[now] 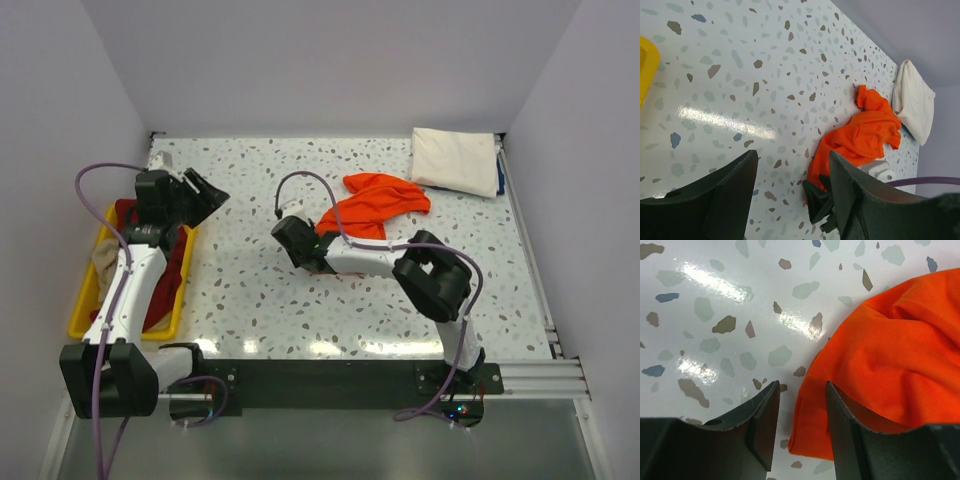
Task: Fold and stack the t-shirts
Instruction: Flatten the tshirt out
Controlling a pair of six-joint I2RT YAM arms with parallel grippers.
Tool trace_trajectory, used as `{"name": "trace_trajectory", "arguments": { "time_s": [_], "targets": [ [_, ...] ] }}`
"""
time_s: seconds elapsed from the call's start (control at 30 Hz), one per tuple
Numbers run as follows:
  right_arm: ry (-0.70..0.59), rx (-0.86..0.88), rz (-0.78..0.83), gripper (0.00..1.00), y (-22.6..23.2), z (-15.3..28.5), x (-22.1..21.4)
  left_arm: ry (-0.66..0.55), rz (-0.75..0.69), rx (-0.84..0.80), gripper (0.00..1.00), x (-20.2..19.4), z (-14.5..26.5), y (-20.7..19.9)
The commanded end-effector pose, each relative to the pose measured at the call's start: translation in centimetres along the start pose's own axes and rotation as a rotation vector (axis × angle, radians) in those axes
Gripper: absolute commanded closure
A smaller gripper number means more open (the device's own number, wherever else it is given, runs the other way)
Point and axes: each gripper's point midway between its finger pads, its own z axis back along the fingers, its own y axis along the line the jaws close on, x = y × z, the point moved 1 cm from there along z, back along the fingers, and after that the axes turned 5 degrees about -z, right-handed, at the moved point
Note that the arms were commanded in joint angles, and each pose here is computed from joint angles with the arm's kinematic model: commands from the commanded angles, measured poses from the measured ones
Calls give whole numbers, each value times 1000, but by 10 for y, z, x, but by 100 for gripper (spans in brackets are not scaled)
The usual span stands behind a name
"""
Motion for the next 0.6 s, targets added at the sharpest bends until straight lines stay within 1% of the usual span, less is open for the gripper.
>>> {"name": "trace_trajectory", "arguments": {
  "time_s": [0.0, 0.1, 0.2, 0.3, 0.33, 0.4, 0.43, 0.5, 0.53, 0.57],
  "targets": [
    [-44, -72, -13, 55, -4, -6, 19, 0, -30, -52, 37, -3, 3, -5],
    [-49, -107, -30, 55, -9, -7, 18, 18, -29, -63, 37, -11, 2, -2],
    [-50, -131, -28, 57, -14, -7, 16, 38, -23, -79, 38, -20, 1, -1],
    [-57, -143, -34, 67, -17, -5, 19, 62, -16, -103, 39, -29, -1, -1],
    [-57, -145, -38, 75, -18, -4, 19, 61, -12, -110, 39, -30, -1, -1],
    [-56, -141, -42, 82, -19, -3, 20, 84, -4, -122, 39, -39, -2, 1],
    [-53, -136, -49, 88, -20, -3, 21, 85, -2, -128, 39, -41, -3, 1],
    [-53, -134, -57, 94, -22, -1, 22, 102, 6, -139, 40, -48, -3, 3],
    [-61, -130, -71, 100, -24, 2, 27, 108, 4, -143, 40, -51, -4, 2],
    [-57, -116, -79, 100, -25, 3, 28, 113, 2, -149, 40, -53, -5, 2]
  ]
}}
